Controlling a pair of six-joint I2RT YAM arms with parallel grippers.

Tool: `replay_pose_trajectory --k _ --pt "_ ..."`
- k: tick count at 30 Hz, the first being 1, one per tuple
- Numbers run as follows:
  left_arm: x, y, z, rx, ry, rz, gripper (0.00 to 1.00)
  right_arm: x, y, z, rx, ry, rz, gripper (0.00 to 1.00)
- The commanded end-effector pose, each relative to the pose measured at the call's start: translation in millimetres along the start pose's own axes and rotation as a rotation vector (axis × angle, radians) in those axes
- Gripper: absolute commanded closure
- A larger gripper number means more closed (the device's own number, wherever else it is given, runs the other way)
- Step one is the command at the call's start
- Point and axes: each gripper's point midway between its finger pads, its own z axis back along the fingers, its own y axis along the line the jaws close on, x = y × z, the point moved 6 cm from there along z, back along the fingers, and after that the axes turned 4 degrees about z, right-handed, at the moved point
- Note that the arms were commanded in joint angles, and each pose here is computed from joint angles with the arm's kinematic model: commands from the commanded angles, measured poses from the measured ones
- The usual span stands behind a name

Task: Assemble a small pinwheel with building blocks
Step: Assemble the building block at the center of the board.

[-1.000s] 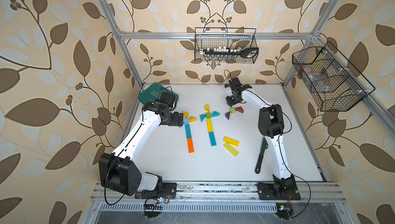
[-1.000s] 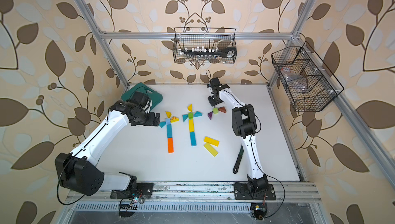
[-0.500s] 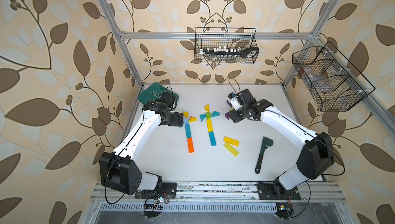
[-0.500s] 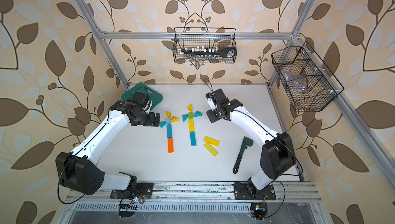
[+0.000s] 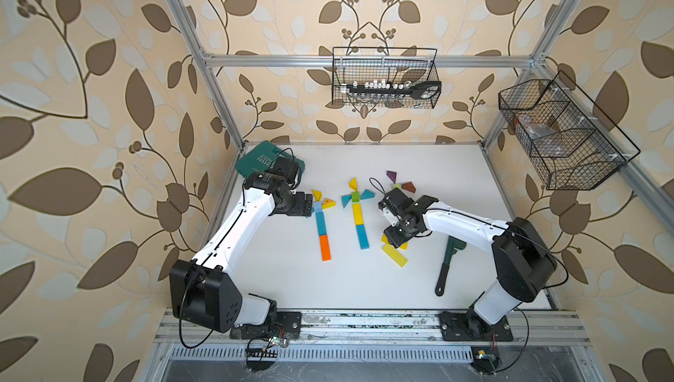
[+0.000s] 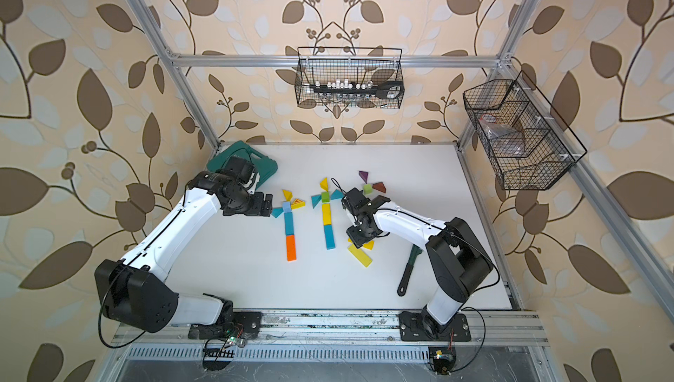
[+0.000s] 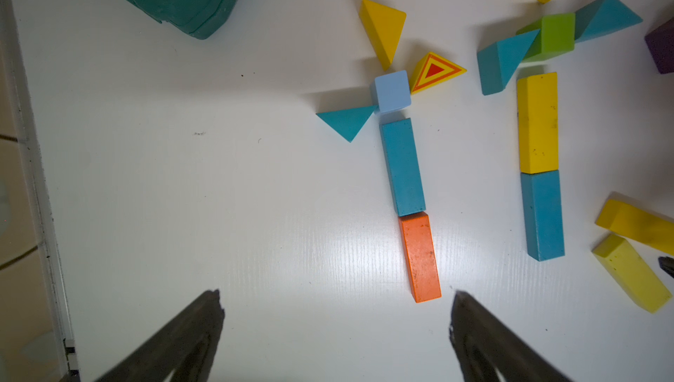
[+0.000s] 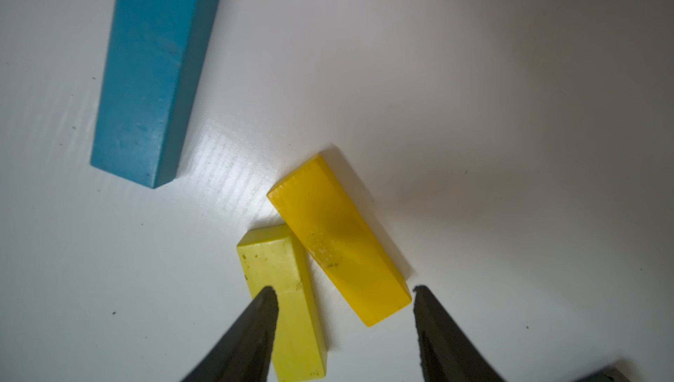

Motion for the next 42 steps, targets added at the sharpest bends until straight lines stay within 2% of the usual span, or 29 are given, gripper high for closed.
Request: replay_pose_trajectory --k 1,8,15,18,22,27,32,42 --pt "-1 3 5 0.003 -0.008 -0.002 0.01 -6 -4 -10 -0.043 0.062 -0.005 0.39" --pt "0 3 3 0.006 -0.003 -0.002 0.01 -9 -6 -19 -0.061 0.077 0.002 0.39" --pt "0 4 3 0.010 -0.002 -0.001 0.01 3 -3 -32 -0.056 0.083 0.017 0.42" --pt "0 4 3 0.011 -0.001 0.000 0.01 11 -5 -34 -0.071 0.073 0.015 0.48" --pt "0 4 1 0.012 0.004 0.001 0.01 20 -5 -36 -0.053 0.058 -0.008 0.61" --pt "0 5 3 0.013 0.000 0.001 0.01 12 -30 -36 -0.030 0.086 -0.127 0.86" --pt "0 5 2 0.012 0.001 0.003 0.01 2 -75 -16 0.014 0.012 -0.304 0.90" --pt "0 6 2 0.014 0.001 0.006 0.01 27 -109 -31 0.037 0.016 -0.357 0.92"
